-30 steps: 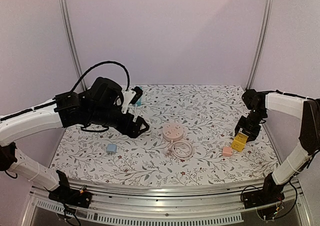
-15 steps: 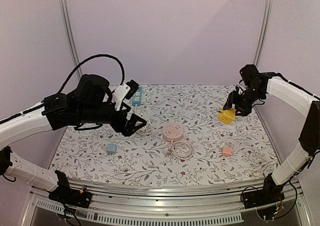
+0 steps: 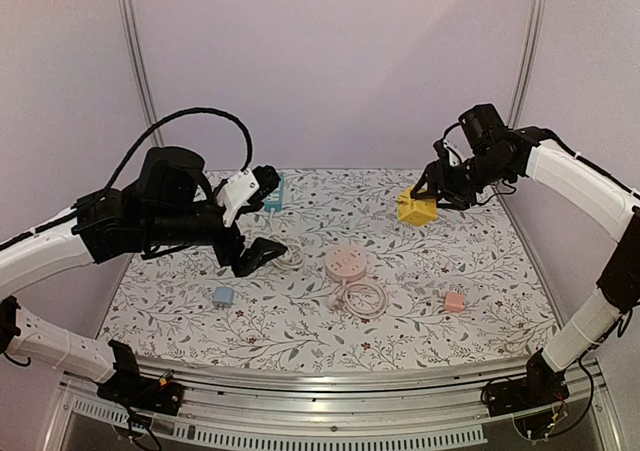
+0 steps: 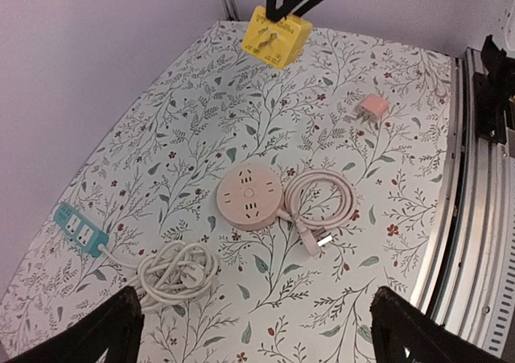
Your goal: Insert the plug
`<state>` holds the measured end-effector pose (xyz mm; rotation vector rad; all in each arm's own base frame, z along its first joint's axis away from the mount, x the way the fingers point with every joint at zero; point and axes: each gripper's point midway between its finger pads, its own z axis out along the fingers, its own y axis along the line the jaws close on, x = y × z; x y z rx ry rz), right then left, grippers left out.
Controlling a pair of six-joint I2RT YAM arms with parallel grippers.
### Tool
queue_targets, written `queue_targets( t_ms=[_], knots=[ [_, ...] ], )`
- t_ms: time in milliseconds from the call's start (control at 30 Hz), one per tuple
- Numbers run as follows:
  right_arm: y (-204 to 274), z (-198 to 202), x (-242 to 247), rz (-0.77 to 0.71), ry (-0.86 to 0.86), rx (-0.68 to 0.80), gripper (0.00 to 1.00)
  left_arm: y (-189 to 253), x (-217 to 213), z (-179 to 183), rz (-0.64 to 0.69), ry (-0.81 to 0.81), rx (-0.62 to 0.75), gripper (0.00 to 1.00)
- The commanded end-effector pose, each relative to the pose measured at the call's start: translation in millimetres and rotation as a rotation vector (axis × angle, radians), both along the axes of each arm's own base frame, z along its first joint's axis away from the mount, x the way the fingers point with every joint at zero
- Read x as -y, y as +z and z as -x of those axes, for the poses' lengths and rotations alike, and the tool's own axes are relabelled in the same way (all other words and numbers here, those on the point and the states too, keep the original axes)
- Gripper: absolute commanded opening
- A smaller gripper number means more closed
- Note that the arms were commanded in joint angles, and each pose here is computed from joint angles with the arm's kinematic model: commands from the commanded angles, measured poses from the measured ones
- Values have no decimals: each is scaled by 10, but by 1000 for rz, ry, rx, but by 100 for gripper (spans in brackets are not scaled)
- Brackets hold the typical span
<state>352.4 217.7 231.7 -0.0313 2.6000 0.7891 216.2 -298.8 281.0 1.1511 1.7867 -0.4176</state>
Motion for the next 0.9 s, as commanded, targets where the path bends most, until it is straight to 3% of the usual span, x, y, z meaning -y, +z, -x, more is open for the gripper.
queue_targets(
  t_ms=[0,533,867],
  knots=[
    [258,67,-185,-46,76,77,32,-15,22,116,-25,-91,38,99],
    [500,440,-759,-166,302,112,32,76,303,353,-21,-366,124,100],
    [528,580,-972,-201,363,109,32,65,689,-41,-34,-310,174,99]
  ],
)
